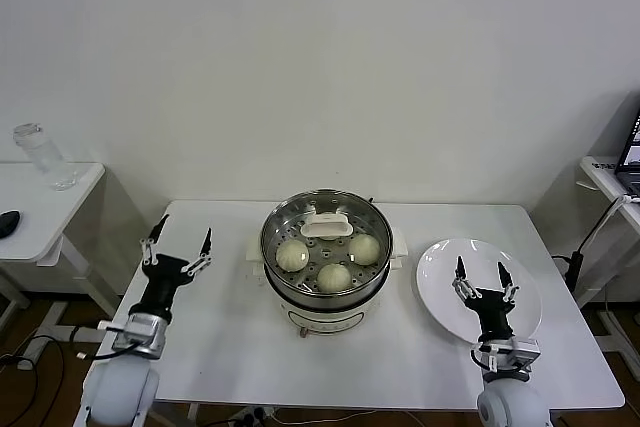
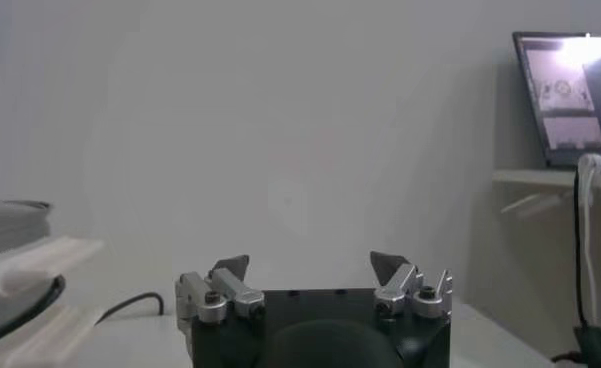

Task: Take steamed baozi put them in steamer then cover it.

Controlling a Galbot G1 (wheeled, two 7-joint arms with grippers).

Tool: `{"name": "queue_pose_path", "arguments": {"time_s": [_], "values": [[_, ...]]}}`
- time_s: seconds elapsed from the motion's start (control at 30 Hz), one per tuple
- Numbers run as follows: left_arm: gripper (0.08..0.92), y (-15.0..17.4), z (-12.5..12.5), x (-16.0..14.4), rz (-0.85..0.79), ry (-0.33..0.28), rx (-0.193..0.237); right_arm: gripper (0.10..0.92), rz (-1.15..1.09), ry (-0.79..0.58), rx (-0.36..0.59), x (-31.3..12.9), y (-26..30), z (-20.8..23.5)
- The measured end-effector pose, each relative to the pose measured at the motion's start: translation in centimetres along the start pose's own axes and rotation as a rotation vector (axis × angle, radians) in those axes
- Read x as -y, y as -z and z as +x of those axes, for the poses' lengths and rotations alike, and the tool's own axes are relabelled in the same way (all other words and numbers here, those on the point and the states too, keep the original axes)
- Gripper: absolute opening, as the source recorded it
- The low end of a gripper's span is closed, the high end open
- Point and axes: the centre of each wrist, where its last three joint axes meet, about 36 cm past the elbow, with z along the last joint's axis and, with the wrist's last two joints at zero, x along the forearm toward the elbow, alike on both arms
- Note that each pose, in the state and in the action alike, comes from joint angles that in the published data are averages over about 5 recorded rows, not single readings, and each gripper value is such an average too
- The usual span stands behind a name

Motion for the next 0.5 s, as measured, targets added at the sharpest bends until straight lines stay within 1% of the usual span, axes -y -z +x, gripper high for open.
{"name": "queue_pose_path", "arguments": {"time_s": [0.23, 0.5], "values": [[0.823, -2.0, 1.7, -0.2, 0.077, 0.018, 0.009, 0.823, -0.020, 0.013, -0.011, -0.3, 0.3, 0.3], [0.823, -3.2, 2.9, -0.6, 0.110, 0.030, 0.013, 0.823, -0.029, 0.016, -0.021, -0.4, 0.2, 0.5]]}}
